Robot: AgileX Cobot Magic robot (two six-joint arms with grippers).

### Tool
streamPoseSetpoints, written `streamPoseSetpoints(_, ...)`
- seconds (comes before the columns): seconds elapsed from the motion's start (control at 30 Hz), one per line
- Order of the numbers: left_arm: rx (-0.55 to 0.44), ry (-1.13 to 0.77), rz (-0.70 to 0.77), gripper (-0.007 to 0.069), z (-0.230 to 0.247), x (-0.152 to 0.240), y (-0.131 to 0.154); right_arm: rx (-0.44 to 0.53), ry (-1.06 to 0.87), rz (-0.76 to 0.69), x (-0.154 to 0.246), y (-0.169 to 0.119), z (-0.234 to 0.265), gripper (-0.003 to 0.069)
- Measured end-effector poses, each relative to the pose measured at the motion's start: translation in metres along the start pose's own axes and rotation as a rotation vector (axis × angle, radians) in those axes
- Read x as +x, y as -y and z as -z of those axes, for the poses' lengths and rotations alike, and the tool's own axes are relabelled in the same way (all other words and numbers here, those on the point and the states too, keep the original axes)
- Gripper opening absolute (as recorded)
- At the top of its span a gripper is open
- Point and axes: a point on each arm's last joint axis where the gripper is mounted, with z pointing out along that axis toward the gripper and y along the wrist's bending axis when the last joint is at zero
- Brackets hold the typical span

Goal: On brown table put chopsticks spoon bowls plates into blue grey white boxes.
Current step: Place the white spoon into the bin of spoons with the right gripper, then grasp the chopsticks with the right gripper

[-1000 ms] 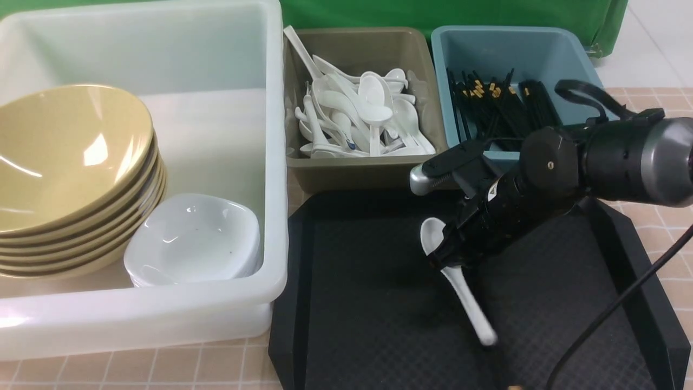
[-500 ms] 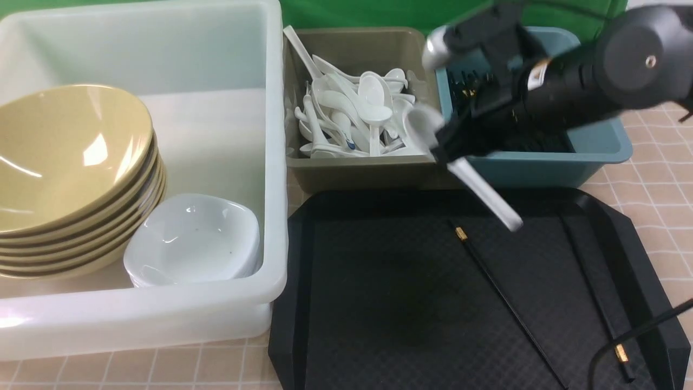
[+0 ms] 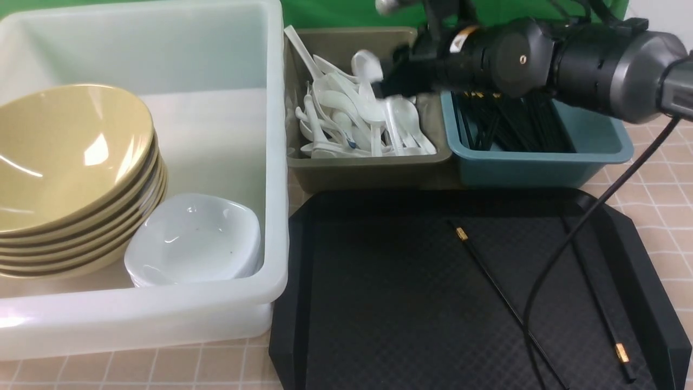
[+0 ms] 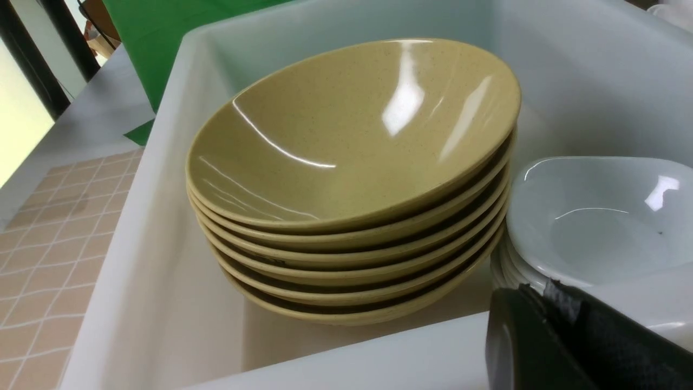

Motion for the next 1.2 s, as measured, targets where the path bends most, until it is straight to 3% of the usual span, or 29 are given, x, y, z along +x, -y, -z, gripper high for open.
streamPoseSetpoints(0.13, 0.0, 0.0, 0.0, 0.0005, 0.0, 0.0, 0.0, 0.001, -0.304, -0.04, 0.024, 0.029, 0.021, 0.041)
streamPoseSetpoints(0.3, 0.0, 0.0, 0.0, 0.0005, 0.0, 0.0, 0.0, 0.145, -0.498, -0.139, 0.069, 0.058, 0.058, 0.0324)
streamPoseSetpoints(0.33, 0.0, 0.0, 0.0, 0.0005, 0.0, 0.0, 0.0, 0.15, -0.491, -0.148, 0.066, 0.058, 0.06, 0.032)
streamPoseSetpoints(0.4, 0.0, 0.001, 0.0, 0.0005, 0.0, 0.0, 0.0, 0.191, -0.558, -0.222, 0.109, 0.054, 0.081, 0.0267)
streamPoseSetpoints(0.57, 0.0, 0.009, 0.0, 0.0005, 0.0, -0.001, 0.0, 0.2, -0.599, -0.288, 0.151, 0.039, 0.1, 0.0259)
streamPoseSetpoints(1.03, 0.0, 0.011, 0.0, 0.0005, 0.0, -0.001, 0.0, 0.228, -0.771, -0.285, 0.19, 0.053, 0.08, 0.0272)
streamPoseSetpoints(1.2, 0.0, 0.011, 0.0, 0.0005, 0.0, -0.001, 0.0, 0.118, -0.78, -0.212, 0.187, 0.046, 0.08, 0.0078)
